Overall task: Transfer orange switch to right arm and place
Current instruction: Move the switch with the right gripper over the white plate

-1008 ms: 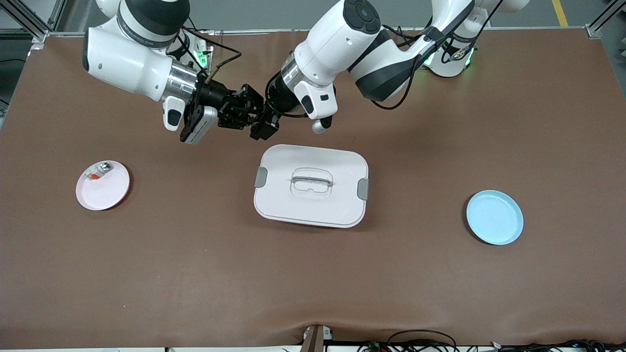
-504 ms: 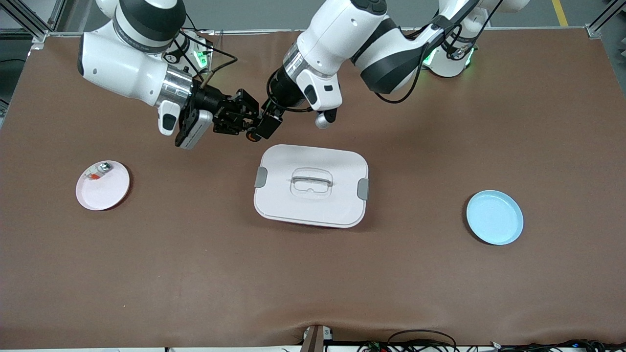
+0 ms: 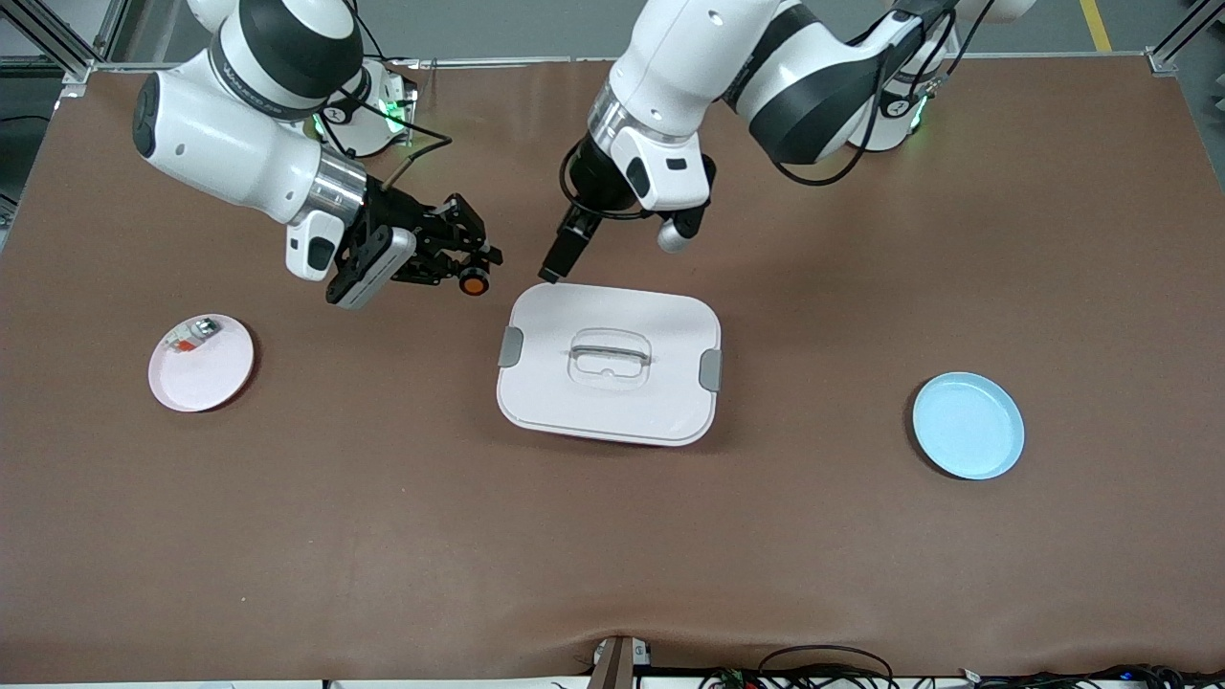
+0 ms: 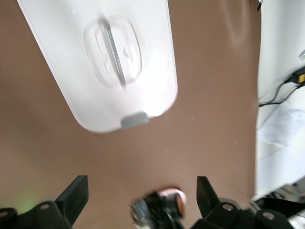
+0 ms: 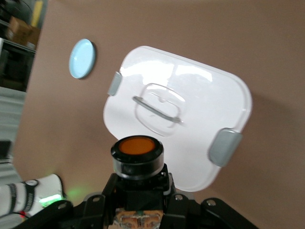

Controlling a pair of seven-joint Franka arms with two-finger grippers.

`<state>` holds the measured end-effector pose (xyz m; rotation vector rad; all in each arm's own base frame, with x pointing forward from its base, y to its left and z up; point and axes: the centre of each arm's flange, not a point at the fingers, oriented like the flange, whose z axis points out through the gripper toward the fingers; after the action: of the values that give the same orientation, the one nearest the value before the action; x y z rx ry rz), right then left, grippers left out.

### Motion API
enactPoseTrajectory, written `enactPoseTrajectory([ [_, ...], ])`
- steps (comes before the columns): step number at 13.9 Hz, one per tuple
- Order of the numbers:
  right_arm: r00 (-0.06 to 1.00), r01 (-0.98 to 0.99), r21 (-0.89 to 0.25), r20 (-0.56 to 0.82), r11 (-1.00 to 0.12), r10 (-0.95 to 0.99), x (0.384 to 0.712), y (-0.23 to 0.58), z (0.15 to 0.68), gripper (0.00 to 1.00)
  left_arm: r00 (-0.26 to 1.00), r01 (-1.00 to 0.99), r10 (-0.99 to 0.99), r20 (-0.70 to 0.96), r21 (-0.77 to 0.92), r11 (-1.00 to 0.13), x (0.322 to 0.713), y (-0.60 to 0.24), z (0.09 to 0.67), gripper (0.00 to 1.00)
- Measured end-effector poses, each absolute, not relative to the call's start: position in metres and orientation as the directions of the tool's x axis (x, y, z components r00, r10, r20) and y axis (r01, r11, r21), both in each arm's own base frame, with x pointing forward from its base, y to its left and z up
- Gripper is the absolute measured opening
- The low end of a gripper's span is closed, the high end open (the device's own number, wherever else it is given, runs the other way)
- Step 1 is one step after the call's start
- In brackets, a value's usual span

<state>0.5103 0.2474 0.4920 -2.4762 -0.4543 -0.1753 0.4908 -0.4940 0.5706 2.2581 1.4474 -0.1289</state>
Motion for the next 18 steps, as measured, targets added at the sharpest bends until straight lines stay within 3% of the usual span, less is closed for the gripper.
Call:
enactPoseTrajectory([
  [6,0.790,0.612,-0.353,0.222,-0.708,0.571,0.526,0.171,0.481,0.41,0.735,0.667,0.672,-0.094,0.278,-0.691,0.474,-0.458,0.598,1.00],
  [14,0.497,0.865,-0.109,0.042,-0.490,0.867,0.535,0.080,0.468,0.41,0.921,0.379,0.387,0.043,0.124,-0.917,0.507,-0.353,0.624,1.00],
  [18,0.348,0.933,-0.096,-0.008,-0.347,0.938,0.534,0.034,0.448,0.41,0.957,0.276,0.283,0.068,0.089,-0.957,0.526,-0.304,0.634,1.00],
])
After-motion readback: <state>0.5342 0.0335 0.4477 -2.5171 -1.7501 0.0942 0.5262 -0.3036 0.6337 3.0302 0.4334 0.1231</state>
